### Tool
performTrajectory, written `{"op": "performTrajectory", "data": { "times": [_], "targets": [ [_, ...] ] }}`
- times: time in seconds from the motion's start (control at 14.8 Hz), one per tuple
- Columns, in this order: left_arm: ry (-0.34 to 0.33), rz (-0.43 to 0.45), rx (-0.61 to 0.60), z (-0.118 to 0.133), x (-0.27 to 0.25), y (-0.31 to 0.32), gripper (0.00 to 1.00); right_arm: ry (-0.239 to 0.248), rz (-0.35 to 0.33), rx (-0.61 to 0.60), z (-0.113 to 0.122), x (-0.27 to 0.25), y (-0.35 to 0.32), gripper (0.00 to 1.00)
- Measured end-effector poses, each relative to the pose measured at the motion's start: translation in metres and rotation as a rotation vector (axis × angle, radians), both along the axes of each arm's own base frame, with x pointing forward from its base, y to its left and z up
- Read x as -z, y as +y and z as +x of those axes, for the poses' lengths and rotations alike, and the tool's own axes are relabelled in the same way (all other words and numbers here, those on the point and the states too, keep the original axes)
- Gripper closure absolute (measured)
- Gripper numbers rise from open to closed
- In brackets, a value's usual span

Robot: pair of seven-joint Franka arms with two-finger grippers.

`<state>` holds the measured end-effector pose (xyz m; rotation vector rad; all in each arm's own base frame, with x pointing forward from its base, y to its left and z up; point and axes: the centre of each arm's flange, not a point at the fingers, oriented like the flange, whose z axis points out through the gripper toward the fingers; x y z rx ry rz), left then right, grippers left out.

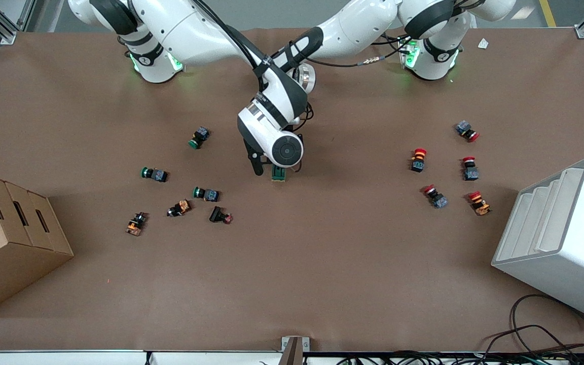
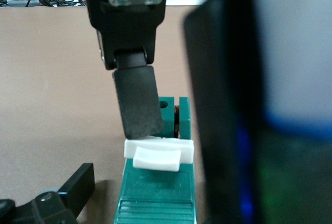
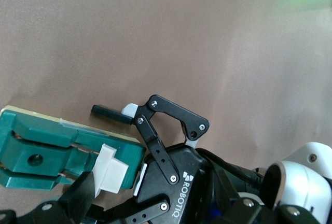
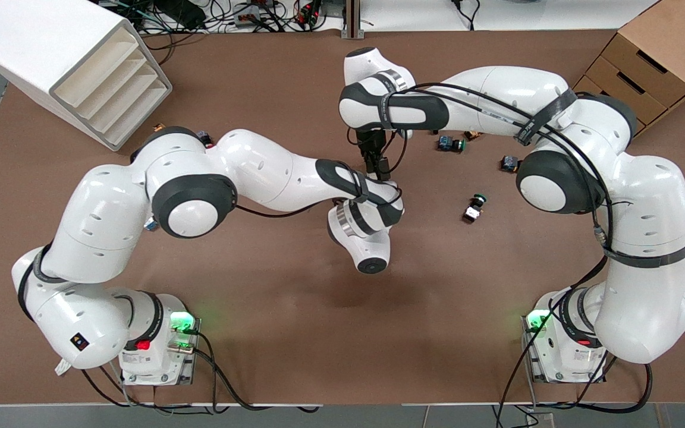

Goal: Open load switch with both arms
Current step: 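Lift the right gripper off the lever and draw it back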

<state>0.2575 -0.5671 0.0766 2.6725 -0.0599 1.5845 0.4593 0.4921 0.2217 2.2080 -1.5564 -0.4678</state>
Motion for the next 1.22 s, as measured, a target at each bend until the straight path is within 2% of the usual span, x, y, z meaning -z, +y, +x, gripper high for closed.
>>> {"op": "performTrajectory", "data": {
  "times": [0.34, 0.47, 0.61, 0.81, 1.02, 1.22],
  "targets": [
    [0.000, 0.002, 0.002, 0.000, 0.000, 0.000, 0.00, -0.003, -0.002, -0.002, 0.002, 0.000, -0.002, 0.00],
    [0.002, 0.003, 0.002, 0.001, -0.001, -0.001, 0.00, -0.008, 0.012, -0.015, 0.012, -0.002, -0.010, 0.00],
    [0.005, 0.003, 0.001, 0.001, -0.001, -0.001, 0.00, -0.007, 0.046, -0.034, 0.039, -0.017, -0.031, 0.00],
    [0.019, 0.004, -0.011, 0.001, -0.003, -0.004, 0.00, -0.021, 0.134, -0.076, 0.096, -0.058, -0.081, 0.00],
    [0.109, 0.018, -0.040, -0.011, -0.019, -0.021, 0.00, -0.084, 0.222, -0.198, 0.155, -0.090, -0.156, 0.00],
    [0.185, 0.013, -0.083, -0.023, -0.051, -0.037, 0.00, -0.151, 0.267, -0.387, 0.196, -0.118, -0.234, 0.00]
  ]
}}
